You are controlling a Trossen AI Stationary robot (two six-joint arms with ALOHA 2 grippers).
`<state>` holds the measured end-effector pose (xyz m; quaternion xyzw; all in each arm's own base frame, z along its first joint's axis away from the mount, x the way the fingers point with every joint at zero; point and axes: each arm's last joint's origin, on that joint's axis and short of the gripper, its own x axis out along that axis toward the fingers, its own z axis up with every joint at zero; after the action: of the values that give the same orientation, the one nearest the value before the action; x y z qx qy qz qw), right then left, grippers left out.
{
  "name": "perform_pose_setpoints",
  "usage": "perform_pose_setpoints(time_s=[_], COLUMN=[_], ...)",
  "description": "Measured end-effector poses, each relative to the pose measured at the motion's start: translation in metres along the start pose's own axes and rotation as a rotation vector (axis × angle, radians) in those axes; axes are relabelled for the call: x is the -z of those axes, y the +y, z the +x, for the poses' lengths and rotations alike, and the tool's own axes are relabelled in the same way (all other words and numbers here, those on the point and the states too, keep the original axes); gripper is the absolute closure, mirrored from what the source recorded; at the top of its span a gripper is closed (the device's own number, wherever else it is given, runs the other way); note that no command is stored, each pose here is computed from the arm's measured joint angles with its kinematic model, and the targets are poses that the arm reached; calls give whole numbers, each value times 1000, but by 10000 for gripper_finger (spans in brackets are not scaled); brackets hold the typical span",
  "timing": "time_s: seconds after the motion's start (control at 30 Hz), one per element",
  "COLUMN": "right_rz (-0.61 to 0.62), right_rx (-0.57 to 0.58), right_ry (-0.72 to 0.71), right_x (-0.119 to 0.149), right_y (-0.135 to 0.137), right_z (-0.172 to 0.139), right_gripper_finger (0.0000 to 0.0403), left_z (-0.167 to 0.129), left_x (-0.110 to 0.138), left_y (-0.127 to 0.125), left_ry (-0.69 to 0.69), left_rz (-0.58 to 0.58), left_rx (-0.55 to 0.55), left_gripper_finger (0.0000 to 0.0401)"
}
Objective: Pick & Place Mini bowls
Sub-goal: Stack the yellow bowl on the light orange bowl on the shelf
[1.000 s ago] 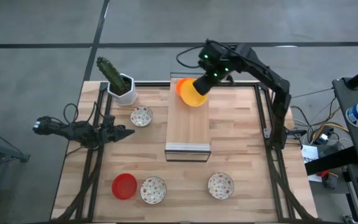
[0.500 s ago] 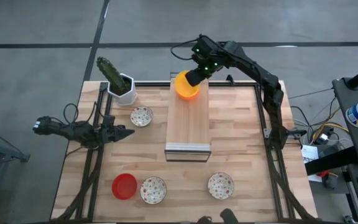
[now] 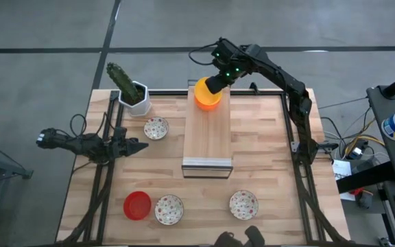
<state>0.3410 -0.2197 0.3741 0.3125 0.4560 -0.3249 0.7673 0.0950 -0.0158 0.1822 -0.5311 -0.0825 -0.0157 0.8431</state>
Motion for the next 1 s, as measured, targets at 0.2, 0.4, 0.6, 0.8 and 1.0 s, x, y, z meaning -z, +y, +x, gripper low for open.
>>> perform_pose_setpoints(time_s=[0.2,0.4,0.6,0.8,1.0], right_rz=[4,1,-5,-8,-9], right_rx=[4,17,27,27,26], right_ry=[3,38,63,66,66], right_x=[0,3,5,5,6], right_y=[-2,-3,-3,-3,-3], right_z=[1,10,18,18,18], right_gripper_finger=[394,394,394,394,387], left_z=[0,0,0,0,0], left_x=[0,0,0,0,0], left_y=[0,0,0,0,0], left_ry=[0,0,0,0,0], left_rz=[0,0,-3,-8,-8], left_rx=[0,0,1,1,0], left_gripper_finger=[401,401,401,401,401])
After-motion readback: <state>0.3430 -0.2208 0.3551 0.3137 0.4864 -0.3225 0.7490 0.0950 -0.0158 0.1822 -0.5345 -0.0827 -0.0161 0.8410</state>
